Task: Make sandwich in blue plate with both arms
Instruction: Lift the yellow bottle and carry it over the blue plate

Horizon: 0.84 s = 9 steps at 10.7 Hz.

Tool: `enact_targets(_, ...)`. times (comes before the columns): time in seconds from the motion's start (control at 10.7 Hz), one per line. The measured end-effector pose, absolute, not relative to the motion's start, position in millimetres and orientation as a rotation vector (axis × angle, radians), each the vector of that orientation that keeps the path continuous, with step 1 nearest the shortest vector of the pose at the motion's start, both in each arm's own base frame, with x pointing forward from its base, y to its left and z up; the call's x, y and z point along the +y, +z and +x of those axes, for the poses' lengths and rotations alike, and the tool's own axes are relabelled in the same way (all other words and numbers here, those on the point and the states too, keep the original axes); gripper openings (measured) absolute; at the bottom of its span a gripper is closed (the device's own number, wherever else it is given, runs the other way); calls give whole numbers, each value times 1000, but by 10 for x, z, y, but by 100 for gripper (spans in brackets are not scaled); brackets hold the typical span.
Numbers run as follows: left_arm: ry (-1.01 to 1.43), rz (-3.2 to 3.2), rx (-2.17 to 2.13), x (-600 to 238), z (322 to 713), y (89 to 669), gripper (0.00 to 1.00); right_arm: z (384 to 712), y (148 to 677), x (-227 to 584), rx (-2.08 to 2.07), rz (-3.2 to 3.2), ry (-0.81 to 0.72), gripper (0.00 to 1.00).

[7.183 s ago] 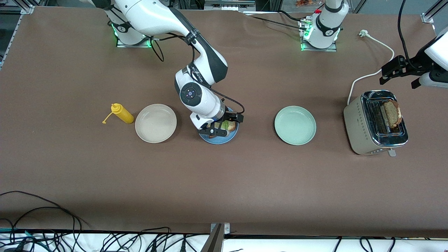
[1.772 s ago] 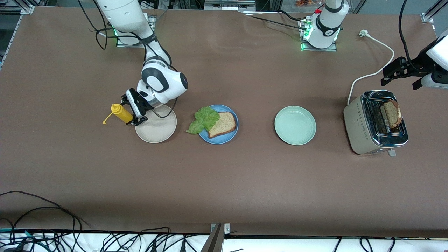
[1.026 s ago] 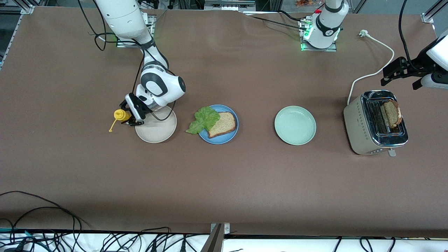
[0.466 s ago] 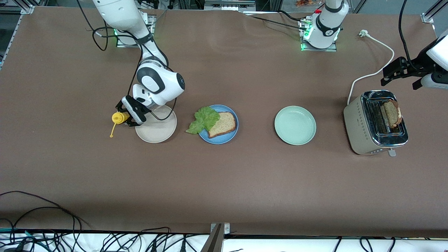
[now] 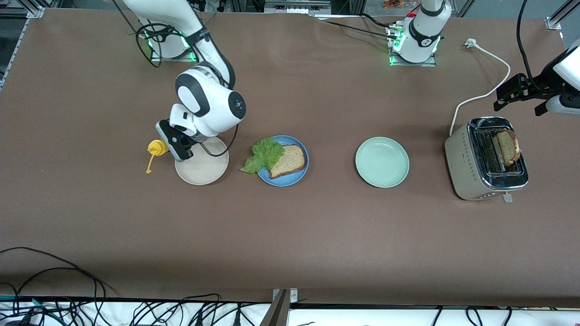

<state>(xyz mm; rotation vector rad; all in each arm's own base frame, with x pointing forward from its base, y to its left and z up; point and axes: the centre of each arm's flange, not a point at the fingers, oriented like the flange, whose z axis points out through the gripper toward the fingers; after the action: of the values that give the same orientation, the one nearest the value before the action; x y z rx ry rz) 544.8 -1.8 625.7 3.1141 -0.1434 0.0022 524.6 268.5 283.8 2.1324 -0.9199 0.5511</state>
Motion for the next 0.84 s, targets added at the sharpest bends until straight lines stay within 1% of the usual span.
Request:
enact_targets(0.09,2,3114,-136,9,5447,6257,100,5265,3045,2903,-980,2162,496,27)
enact_targets(0.28,3,3115,-129,32,5447,6258,100,5251,3289,3298,-1086,2232,398,27)
enact_targets(0.47,3,3115,-129,33,5446,6259,100,5275,3432,3585,-1193,2312,282,26)
enact_targets(0.84,3,3115,-128,39,5445,6261,100,5447,3646,4060,-1374,2452,79,26)
